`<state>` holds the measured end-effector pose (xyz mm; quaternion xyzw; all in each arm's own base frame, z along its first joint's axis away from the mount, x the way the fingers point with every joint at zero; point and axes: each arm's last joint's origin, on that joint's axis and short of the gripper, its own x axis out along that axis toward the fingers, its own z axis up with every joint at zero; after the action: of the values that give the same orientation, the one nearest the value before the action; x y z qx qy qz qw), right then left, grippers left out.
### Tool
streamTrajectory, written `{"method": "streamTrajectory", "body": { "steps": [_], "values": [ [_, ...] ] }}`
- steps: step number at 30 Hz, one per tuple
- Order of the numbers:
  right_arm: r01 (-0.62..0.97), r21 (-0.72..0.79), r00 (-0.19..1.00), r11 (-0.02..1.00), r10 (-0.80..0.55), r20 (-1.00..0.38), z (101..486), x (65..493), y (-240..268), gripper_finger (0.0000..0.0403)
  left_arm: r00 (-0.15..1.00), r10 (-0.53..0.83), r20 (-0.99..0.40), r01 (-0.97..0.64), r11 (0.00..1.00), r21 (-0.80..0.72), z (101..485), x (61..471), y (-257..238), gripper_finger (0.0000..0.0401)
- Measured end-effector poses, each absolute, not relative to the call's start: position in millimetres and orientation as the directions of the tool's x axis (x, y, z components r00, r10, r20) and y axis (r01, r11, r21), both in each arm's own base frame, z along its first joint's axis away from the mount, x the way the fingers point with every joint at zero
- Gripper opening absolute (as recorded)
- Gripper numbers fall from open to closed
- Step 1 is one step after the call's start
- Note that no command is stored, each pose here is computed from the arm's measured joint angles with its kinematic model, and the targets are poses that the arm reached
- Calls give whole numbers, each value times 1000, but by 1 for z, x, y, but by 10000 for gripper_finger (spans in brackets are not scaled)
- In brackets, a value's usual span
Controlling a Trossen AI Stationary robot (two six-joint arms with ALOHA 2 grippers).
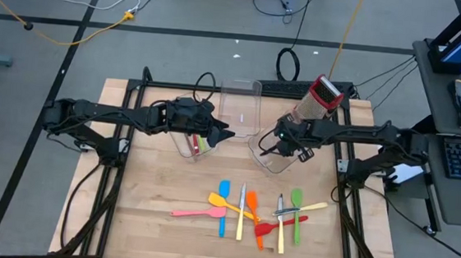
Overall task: Pick & Place Kitchen Items
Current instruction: Put the yellow table knife into the right transparent bin
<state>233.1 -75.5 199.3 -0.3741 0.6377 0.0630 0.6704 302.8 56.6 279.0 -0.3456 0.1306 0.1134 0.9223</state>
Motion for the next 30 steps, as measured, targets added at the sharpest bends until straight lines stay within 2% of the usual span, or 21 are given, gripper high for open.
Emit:
{"method": "streamTrajectory", "body": {
  "steps": [7, 21, 30],
  "values": [
    [-625, -394, 160, 673, -384, -909, 194, 235, -76, 64, 940, 119, -319, -300, 735, -608, 279, 303, 57, 306],
    [-641, -353, 114, 682, -371, -922, 180, 241, -78, 74, 940, 119, -320, -298, 742, -601, 279, 303, 57, 306],
    [-633, -365, 128, 683, -372, -919, 180, 243, -78, 75, 940, 119, -320, -297, 747, -595, 279, 303, 57, 306]
  ]
}}
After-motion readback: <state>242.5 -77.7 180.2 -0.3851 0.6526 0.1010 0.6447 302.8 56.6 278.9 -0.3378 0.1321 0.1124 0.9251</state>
